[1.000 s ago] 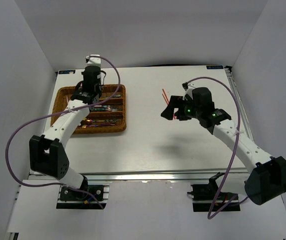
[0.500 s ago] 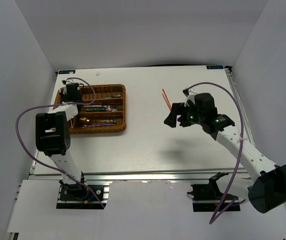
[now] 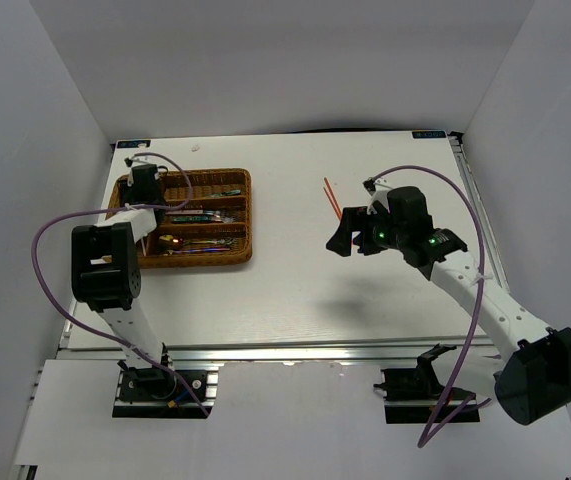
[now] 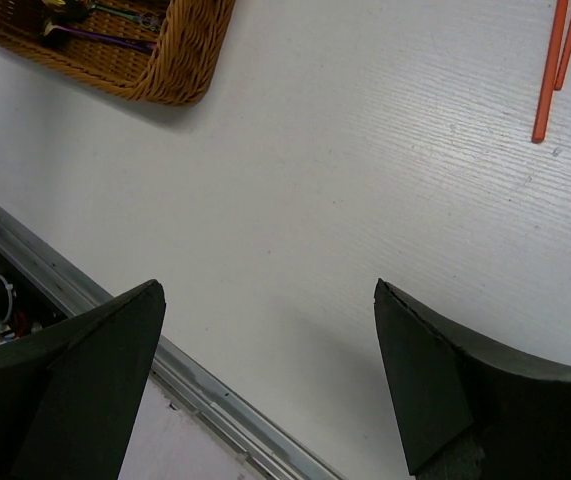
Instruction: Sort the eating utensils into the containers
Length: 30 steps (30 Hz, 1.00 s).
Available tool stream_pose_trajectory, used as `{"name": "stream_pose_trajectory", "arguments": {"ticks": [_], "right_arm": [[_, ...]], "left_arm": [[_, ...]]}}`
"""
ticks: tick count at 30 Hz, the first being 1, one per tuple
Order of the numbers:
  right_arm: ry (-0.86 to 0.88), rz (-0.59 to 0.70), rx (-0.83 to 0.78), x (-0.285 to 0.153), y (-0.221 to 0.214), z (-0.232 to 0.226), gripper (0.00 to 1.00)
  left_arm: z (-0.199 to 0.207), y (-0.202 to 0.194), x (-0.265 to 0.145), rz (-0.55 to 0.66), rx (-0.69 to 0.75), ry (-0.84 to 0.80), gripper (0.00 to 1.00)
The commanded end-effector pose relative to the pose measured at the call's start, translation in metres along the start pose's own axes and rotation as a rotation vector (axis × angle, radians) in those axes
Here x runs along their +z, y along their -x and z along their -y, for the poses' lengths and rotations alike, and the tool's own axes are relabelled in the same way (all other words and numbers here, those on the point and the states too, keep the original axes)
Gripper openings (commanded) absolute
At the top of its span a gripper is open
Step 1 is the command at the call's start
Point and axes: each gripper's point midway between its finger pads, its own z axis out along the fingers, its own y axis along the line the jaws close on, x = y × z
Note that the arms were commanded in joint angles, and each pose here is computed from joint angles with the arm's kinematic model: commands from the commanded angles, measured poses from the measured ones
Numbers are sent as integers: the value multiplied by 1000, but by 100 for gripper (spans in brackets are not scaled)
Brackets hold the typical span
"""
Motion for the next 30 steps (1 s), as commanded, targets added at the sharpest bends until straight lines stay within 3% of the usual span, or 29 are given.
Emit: {"name": "stream_pose_trajectory", "arguments": {"ticks": [1,2,4,8,9,14,17,18,19,21,22,23,27,30], "right_arm": [[-7,46,-31,-1,18,-1,89],[-10,44,-30,1,19,0,89],[-34,35,-27,7,20,6,89],[-136,-11,-26,28,18,31,89],[-176,-45,-26,38,11,43,89],[-349,-74,-83,61,26,80,85],[-364,-109,-114,83,33,90,68],[-371,-146,-114,96,27,97,54],[-388,-156,-119,102,27,102,51],[-437,-190,-122,115,30,115,49],[-481,-206,-124,118,29,124,48],[-495,-203,-124,121,37,125,46],[-537,-297,-100,137,18,141,38],[-553,-320,-95,143,11,147,37]], "left_arm": [[-7,10,-8,30,-70,-4,50],[-10,14,-10,38,-81,5,56],[-19,26,-19,60,-111,9,57],[-47,55,-48,82,-241,40,76],[-50,62,-55,85,-303,32,98],[-75,63,-113,10,-496,-21,98],[-71,50,-145,-16,-583,-131,98],[-53,24,-149,-62,-561,-207,98],[-47,13,-155,-60,-558,-255,98],[-42,12,-178,37,-572,-375,98],[-28,-17,-179,2,-551,-420,98],[-27,-20,-184,23,-556,-445,98],[-36,-11,-206,106,-581,-490,98],[-28,-10,-209,100,-577,-535,98]]}}
